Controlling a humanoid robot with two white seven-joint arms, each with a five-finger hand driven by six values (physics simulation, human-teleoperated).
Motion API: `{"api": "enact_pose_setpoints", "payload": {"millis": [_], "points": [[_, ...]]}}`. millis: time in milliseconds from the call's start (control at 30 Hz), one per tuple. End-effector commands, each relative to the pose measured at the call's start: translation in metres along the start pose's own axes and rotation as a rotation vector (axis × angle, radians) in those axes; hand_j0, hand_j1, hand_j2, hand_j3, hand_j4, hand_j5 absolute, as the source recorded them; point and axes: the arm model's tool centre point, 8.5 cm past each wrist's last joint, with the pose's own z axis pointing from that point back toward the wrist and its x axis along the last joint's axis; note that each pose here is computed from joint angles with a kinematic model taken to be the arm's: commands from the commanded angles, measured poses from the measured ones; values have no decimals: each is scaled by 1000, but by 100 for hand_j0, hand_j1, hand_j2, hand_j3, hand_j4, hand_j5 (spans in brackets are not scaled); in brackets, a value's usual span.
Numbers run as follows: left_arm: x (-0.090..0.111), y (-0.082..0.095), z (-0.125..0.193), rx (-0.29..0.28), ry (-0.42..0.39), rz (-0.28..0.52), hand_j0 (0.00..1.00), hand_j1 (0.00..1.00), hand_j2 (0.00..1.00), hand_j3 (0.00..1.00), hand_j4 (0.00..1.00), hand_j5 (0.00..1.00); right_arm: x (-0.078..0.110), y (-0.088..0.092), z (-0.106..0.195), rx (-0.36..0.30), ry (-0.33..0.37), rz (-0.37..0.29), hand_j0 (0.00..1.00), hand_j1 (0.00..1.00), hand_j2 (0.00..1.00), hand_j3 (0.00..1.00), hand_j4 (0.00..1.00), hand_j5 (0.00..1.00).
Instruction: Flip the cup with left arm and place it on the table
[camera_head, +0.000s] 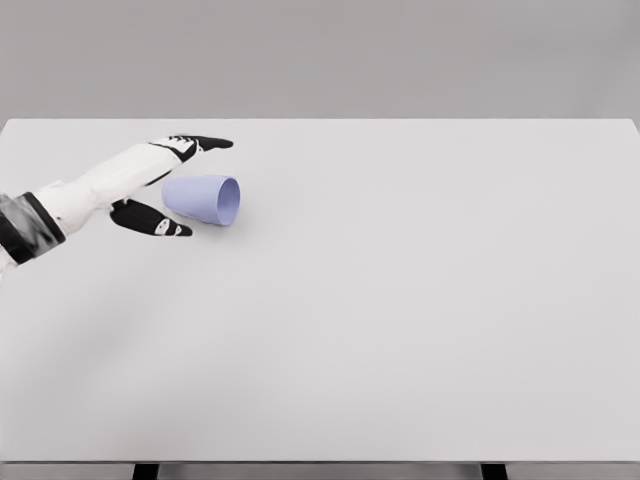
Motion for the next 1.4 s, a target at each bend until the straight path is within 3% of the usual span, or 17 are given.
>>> {"api": "enact_pose_setpoints", "payload": {"millis": [0,100,400,600,1000,1367], "points": [[-5,-6,-2,-9,54,40,100,100,100,100,100,100,0,0,0,0,0,0,100,100,100,100,100,100],[-7,-6,-8,-26,101,66,100,100,100,100,100,100,0,0,0,0,0,0,100,100,100,100,100,100],[-13,-16,-34,-63,138,83,100,100,100,100,100,100,0,0,0,0,0,0,100,100,100,100,100,100],[-19,-20,-34,-72,174,90,100,100,100,100,100,100,0,0,0,0,0,0,100,100,100,100,100,100],[-49,-19,-40,-58,275,106,100,100,100,100,100,100,0,0,0,0,0,0,100,100,100,100,100,100],[-58,-24,-48,-66,299,110,100,100,100,100,100,100,0,0,0,0,0,0,100,100,100,100,100,100]]}}
